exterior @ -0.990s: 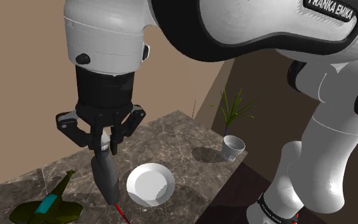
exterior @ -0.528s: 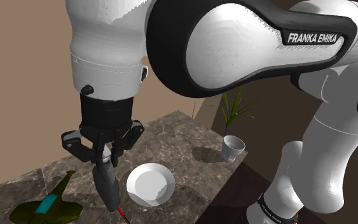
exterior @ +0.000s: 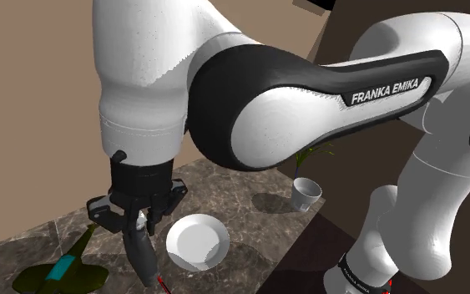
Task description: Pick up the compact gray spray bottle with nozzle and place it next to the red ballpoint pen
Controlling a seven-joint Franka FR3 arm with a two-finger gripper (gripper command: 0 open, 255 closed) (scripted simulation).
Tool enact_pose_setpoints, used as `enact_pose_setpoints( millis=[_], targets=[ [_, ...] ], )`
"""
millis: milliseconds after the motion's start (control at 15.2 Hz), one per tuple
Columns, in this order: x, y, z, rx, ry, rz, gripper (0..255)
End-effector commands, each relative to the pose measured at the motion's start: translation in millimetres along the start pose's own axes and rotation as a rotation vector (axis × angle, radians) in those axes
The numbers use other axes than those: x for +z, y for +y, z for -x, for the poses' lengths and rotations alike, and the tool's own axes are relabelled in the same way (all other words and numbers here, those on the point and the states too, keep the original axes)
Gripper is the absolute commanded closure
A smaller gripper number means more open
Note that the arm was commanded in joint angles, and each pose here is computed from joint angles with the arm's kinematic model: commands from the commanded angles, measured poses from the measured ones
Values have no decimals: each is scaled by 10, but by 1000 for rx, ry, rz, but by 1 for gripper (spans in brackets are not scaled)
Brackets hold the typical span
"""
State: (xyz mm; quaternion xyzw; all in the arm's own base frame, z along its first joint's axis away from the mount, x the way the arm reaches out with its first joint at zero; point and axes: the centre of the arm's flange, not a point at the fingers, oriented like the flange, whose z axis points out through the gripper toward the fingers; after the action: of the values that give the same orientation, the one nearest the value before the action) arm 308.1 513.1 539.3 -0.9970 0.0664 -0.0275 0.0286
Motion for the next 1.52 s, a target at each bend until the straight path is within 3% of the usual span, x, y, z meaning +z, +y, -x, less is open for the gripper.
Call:
enact_pose_setpoints(
  millis=[0,1188,1452],
  targets=[
    [106,11,11,0,0,-1,255],
    [1054,69,59,0,0,-1,255],
    [1095,71,62,0,0,-1,255]
  ],
)
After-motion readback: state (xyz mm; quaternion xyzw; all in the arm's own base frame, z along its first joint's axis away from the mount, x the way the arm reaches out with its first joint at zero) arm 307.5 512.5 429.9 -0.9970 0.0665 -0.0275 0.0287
